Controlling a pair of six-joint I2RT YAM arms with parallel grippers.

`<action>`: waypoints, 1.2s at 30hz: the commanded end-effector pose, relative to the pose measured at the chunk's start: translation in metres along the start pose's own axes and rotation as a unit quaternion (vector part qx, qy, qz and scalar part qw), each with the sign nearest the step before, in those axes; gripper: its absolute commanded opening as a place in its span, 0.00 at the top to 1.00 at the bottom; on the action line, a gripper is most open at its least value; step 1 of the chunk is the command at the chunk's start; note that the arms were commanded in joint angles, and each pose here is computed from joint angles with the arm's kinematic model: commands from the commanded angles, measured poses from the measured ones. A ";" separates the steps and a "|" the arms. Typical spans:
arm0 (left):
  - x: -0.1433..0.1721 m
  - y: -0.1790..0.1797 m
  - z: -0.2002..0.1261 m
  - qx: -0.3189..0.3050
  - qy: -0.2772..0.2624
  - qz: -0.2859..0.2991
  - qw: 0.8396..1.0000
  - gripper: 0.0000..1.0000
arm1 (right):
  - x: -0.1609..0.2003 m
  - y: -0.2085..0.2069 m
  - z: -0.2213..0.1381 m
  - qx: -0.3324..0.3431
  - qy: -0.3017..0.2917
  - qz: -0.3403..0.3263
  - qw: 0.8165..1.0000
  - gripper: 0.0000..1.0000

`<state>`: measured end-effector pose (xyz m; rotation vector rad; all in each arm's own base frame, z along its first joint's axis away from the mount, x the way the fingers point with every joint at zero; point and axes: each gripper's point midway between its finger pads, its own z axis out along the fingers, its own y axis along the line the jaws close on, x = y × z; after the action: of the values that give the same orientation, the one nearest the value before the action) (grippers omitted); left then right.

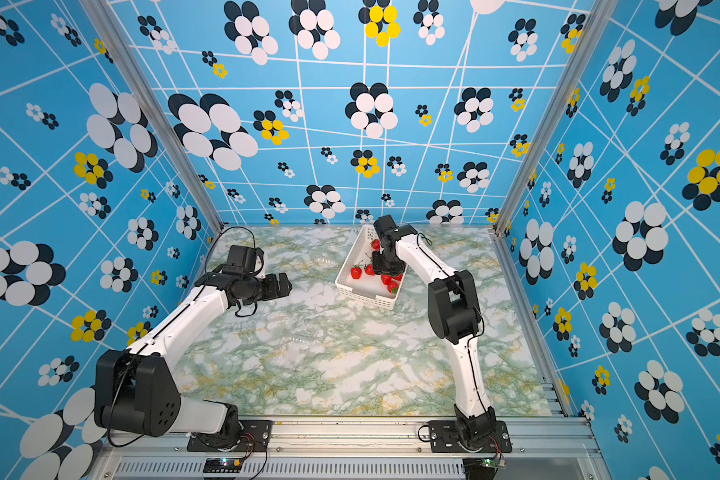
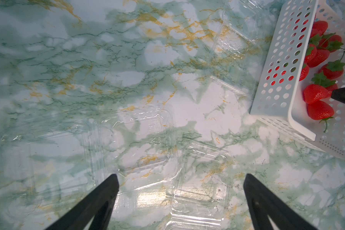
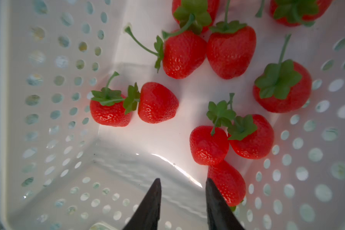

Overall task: Pack strawberries into containers
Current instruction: Pick up the strawberry from the basket.

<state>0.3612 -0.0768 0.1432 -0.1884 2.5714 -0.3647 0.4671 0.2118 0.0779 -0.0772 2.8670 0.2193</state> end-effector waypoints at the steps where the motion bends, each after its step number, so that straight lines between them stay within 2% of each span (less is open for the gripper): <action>1: 0.002 0.001 0.000 0.007 0.000 -0.007 1.000 0.01 | 0.009 -0.012 0.008 0.034 0.015 0.014 0.999 0.62; 17: 0.003 -0.001 0.006 0.014 0.005 -0.009 1.000 0.01 | -0.003 -0.026 0.026 0.086 0.012 0.015 0.996 0.53; 24: 0.003 -0.002 0.006 0.017 0.005 -0.009 1.000 0.01 | -0.008 -0.028 0.038 0.087 0.014 0.018 0.996 0.52; 32: 0.002 -0.002 0.008 0.016 0.006 -0.009 1.000 0.01 | -0.008 -0.030 0.043 0.085 0.019 0.017 0.996 0.55; 36: 0.002 -0.003 0.010 0.018 0.007 -0.010 1.000 0.01 | -0.007 -0.032 0.047 0.090 0.020 0.016 0.996 0.62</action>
<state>0.3639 -0.0817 0.1428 -0.1764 2.5614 -0.4000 0.4888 0.1947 0.0352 -0.0202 2.8963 -0.0002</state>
